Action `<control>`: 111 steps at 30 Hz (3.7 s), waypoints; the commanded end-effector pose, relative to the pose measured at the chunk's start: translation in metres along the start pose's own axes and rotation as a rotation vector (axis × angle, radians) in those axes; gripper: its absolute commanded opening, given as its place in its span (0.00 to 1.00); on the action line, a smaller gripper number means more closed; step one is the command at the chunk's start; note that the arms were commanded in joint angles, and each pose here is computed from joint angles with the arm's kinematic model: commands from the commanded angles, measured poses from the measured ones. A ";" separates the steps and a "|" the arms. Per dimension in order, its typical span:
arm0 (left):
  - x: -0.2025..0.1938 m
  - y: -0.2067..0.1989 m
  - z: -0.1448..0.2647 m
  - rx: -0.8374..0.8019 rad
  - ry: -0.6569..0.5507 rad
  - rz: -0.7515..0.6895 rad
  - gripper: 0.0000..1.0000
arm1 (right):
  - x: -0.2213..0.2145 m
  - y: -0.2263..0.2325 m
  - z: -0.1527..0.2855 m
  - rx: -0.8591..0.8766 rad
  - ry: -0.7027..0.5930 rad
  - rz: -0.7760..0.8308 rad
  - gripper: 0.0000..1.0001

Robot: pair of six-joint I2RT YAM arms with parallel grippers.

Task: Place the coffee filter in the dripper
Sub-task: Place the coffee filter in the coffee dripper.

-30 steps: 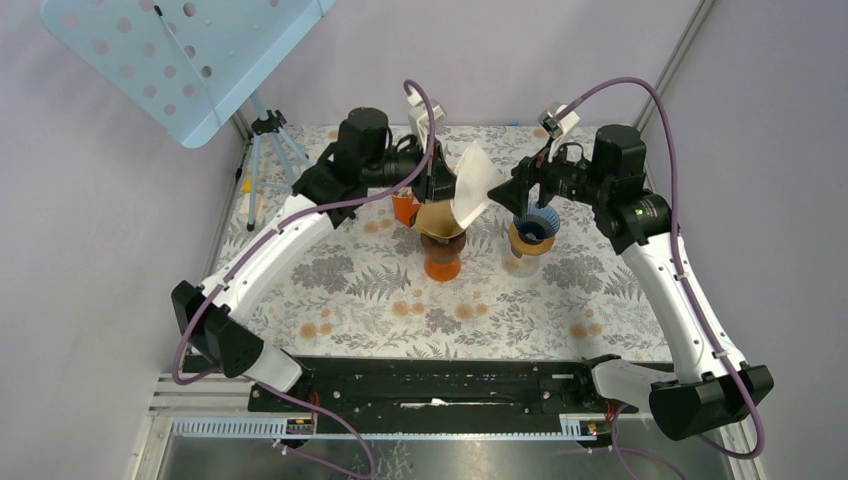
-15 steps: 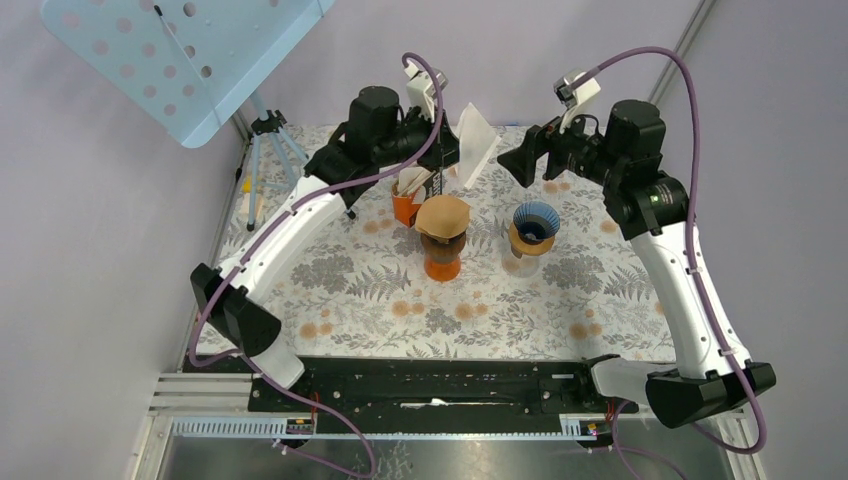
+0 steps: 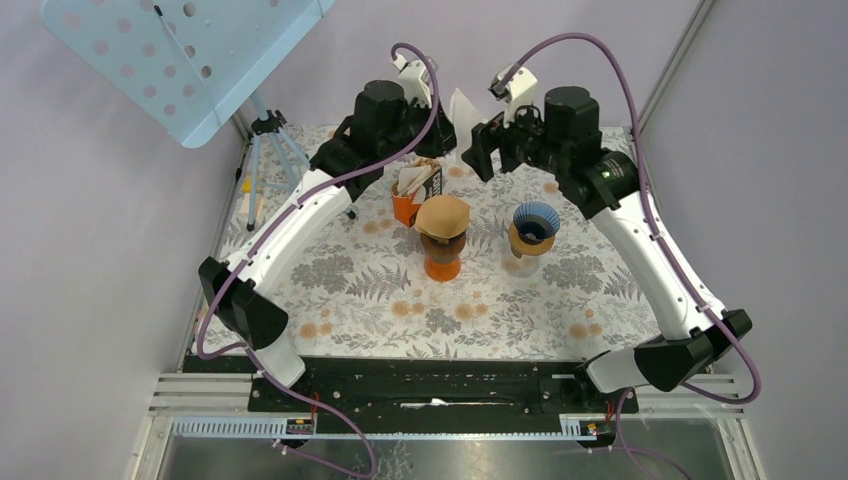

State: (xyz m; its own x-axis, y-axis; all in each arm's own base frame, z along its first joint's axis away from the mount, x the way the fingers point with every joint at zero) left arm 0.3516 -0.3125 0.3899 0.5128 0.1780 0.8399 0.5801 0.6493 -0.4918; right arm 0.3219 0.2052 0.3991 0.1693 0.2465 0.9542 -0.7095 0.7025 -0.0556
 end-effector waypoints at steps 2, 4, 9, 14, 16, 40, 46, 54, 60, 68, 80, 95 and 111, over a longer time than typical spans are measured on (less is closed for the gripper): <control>0.023 -0.005 0.001 0.053 -0.101 0.130 0.00 | 0.010 -0.001 -0.005 -0.077 0.000 0.066 0.84; 0.020 -0.005 0.000 0.076 -0.104 0.170 0.00 | 0.008 0.002 -0.008 -0.075 0.009 0.068 0.84; 0.012 -0.010 -0.001 0.090 -0.095 0.236 0.00 | 0.001 0.006 -0.012 -0.090 0.028 0.083 0.83; 0.007 -0.017 0.003 0.093 -0.094 0.257 0.00 | -0.001 0.002 -0.012 -0.131 0.033 0.101 0.82; 0.006 -0.017 0.004 0.094 -0.095 0.266 0.00 | -0.003 0.001 -0.013 -0.140 0.039 0.109 0.82; 0.000 -0.022 0.003 0.077 -0.085 0.277 0.00 | -0.011 0.002 -0.008 -0.146 0.046 0.126 0.76; -0.001 -0.021 0.001 0.081 -0.083 0.273 0.00 | -0.008 0.005 -0.006 -0.129 0.036 0.114 0.76; -0.003 -0.019 0.001 0.089 -0.086 0.270 0.00 | -0.006 0.010 -0.002 -0.104 0.024 0.088 0.77; -0.003 -0.020 0.002 0.082 -0.087 0.274 0.00 | -0.009 0.014 -0.002 -0.076 0.028 0.079 0.76; -0.006 -0.025 0.001 0.054 -0.066 0.294 0.00 | -0.016 0.011 -0.008 -0.092 0.045 0.088 0.75; -0.007 -0.029 0.002 0.031 -0.055 0.306 0.00 | -0.019 0.003 -0.009 -0.143 0.061 0.107 0.73; -0.010 -0.032 0.002 -0.001 -0.043 0.303 0.00 | -0.016 -0.007 -0.004 -0.212 0.061 0.134 0.66; -0.014 -0.038 -0.002 -0.017 -0.038 0.256 0.00 | -0.015 -0.016 -0.012 -0.282 0.087 0.123 0.56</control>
State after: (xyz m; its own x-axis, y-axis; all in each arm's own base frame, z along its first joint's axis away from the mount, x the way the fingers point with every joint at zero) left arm 0.3334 -0.3405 0.3664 0.6736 0.3469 0.6527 0.3643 0.6126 -0.7015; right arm 0.3310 0.1943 0.3649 0.1998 0.4119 0.8890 -0.5527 0.7966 -0.2449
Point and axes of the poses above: each gripper's point midway between its finger pads, its own z axis back along the fingers, its own y axis along the line the jaws close on, x = y × z, the point moved 4 cm from there along z, back along the fingers, and after that the axes turned 3 degrees about z, right-handed, at the moved point
